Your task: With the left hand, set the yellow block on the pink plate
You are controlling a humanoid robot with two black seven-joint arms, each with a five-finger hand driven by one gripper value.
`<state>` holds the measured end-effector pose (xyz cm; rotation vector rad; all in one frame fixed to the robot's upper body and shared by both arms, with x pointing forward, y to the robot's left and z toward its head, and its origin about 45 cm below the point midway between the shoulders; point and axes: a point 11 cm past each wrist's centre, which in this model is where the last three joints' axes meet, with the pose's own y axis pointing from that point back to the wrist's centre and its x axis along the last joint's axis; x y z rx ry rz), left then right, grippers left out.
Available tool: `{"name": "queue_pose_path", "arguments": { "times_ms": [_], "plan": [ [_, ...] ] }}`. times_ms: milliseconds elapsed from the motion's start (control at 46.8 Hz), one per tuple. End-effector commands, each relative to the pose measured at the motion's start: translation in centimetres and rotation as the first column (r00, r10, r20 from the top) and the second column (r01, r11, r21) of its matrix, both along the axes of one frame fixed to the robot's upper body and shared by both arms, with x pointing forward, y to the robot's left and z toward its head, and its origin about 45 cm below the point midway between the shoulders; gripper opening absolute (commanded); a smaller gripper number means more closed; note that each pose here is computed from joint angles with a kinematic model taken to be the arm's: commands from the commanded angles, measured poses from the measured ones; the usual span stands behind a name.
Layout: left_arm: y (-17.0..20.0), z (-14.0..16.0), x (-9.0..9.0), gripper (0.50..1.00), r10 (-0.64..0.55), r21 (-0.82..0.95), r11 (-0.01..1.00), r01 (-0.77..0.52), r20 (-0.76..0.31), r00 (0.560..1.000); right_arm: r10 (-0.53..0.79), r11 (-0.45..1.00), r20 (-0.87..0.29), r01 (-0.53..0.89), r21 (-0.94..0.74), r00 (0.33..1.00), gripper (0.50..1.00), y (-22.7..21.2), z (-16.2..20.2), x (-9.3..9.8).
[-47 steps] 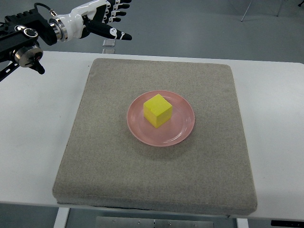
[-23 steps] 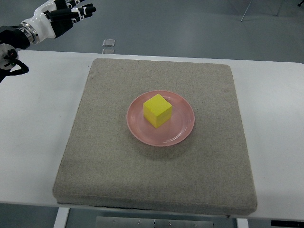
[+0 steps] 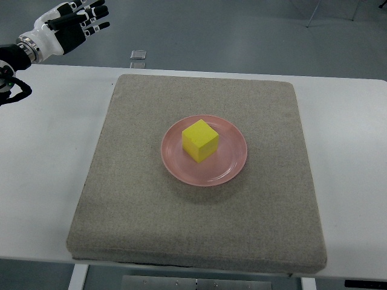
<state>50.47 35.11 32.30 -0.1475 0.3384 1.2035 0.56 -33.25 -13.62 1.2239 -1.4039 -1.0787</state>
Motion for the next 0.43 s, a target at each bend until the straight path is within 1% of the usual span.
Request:
{"name": "queue_pose_path", "arguments": {
  "times_ms": [0,406],
  "plan": [
    [0.2,-0.1,-0.1,0.996,0.009,-0.019,1.000,-0.009,0.001,1.000,-0.001,1.000,0.000,0.001,0.005,1.000,0.924,0.2,0.0,0.0],
    [1.1,-1.4,-0.6,0.996,0.031,-0.075,0.997,-0.033,-0.027,0.999,0.001,1.000,0.005,-0.001,0.007,1.000,0.924,0.2,0.0,0.2]
  ]
}}
